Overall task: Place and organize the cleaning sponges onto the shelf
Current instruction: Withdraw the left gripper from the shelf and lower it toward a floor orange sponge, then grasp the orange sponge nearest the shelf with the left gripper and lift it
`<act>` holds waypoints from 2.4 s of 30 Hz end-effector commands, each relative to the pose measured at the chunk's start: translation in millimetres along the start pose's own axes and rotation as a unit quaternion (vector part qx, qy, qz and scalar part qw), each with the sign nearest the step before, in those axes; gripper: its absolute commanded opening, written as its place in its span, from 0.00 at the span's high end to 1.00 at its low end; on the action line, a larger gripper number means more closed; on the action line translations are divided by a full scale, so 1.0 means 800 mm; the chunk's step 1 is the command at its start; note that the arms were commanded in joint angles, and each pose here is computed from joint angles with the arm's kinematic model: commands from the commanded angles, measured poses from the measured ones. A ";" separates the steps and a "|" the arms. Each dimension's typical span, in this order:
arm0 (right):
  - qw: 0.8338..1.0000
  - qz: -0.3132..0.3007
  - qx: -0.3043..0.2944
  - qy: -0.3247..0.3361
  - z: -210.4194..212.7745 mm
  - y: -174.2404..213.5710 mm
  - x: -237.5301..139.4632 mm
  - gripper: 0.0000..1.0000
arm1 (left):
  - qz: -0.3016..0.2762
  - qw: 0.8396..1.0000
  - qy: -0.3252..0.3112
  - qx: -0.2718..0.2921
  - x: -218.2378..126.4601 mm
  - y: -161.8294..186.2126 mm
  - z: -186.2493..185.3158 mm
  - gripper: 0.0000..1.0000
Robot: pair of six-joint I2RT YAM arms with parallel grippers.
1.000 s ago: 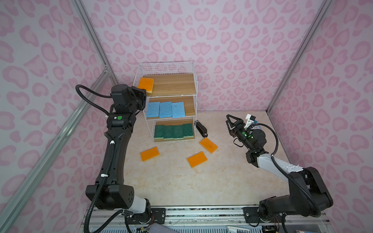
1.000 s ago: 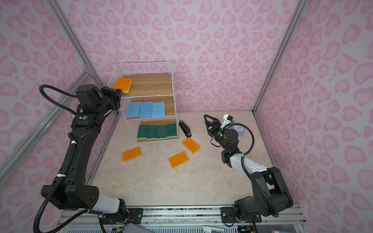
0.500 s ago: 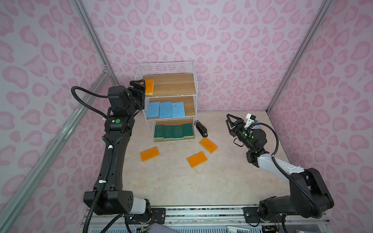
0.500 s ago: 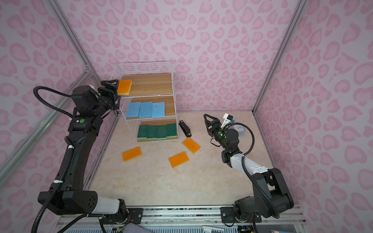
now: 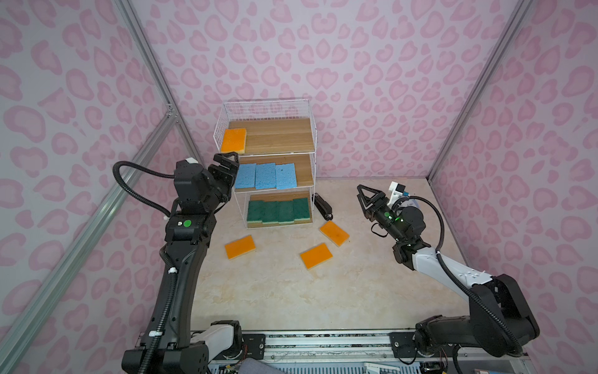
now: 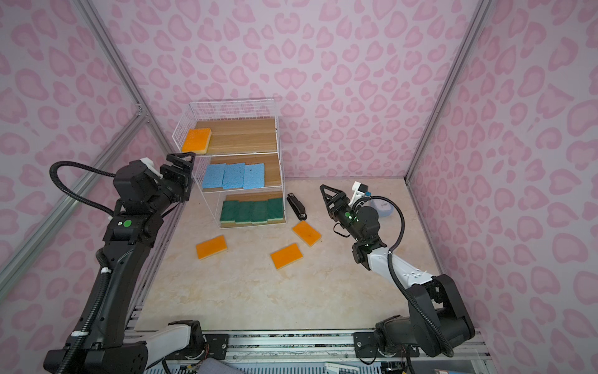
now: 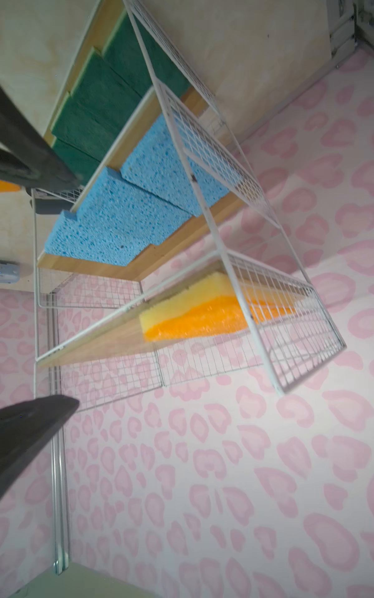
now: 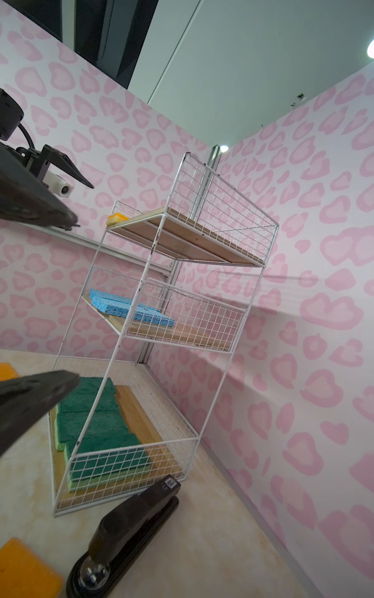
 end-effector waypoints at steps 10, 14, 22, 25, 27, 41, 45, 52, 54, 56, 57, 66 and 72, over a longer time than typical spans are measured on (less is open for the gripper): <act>0.999 0.021 -0.040 0.020 0.007 0.020 -0.011 0.29 | 0.011 0.973 -0.228 0.044 0.003 0.039 0.218 0.33; 0.998 0.027 -0.046 0.026 0.006 0.022 -0.017 0.29 | 0.022 0.953 -0.292 0.071 0.024 0.036 0.254 0.28; 0.997 0.011 -0.063 0.048 0.005 0.017 -0.031 0.28 | 0.036 0.914 -0.391 0.105 0.067 0.037 0.319 0.22; 0.997 0.009 -0.062 0.050 0.000 0.015 -0.033 0.28 | 0.022 0.900 -0.419 0.117 0.082 0.032 0.332 0.26; 0.997 0.010 -0.058 0.051 -0.003 0.013 -0.034 0.28 | 0.012 0.892 -0.434 0.125 0.091 0.027 0.339 0.35; 0.996 -0.001 -0.053 0.067 -0.020 -0.001 -0.047 0.28 | 0.032 0.868 -0.479 0.129 0.125 0.033 0.389 0.63; 0.996 0.012 -0.051 0.068 -0.023 0.002 -0.044 0.28 | 0.047 0.867 -0.477 0.136 0.123 0.047 0.397 0.63; 0.996 0.027 -0.046 0.067 -0.028 0.009 -0.042 0.28 | 0.097 0.875 -0.440 0.177 0.121 0.112 0.375 0.63; 0.996 0.028 -0.048 0.071 -0.030 0.012 -0.043 0.28 | 0.117 0.879 -0.423 0.187 0.120 0.141 0.366 0.63; 0.996 0.030 -0.048 0.075 -0.033 0.015 -0.044 0.28 | 0.142 0.880 -0.407 0.200 0.118 0.176 0.358 0.62; 0.995 0.032 -0.047 0.079 -0.036 0.016 -0.044 0.28 | 0.154 0.881 -0.399 0.205 0.117 0.194 0.355 0.63; 0.992 0.047 -0.061 0.099 -0.039 0.022 -0.054 0.28 | 0.220 0.887 -0.328 0.238 0.101 0.289 0.310 0.62; 0.988 0.079 -0.076 0.110 -0.038 0.027 -0.052 0.28 | 0.255 0.885 -0.249 0.299 0.078 0.279 0.250 0.34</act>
Point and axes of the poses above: each gripper's point midway between its finger pads, its own x axis out along the fingers, its own z axis along the line the jaws close on, y = z × x, the point moved 8 cm from there along -x, back along the fingers, and after that the axes turned 10 degrees about -x, right-handed, at the moved point
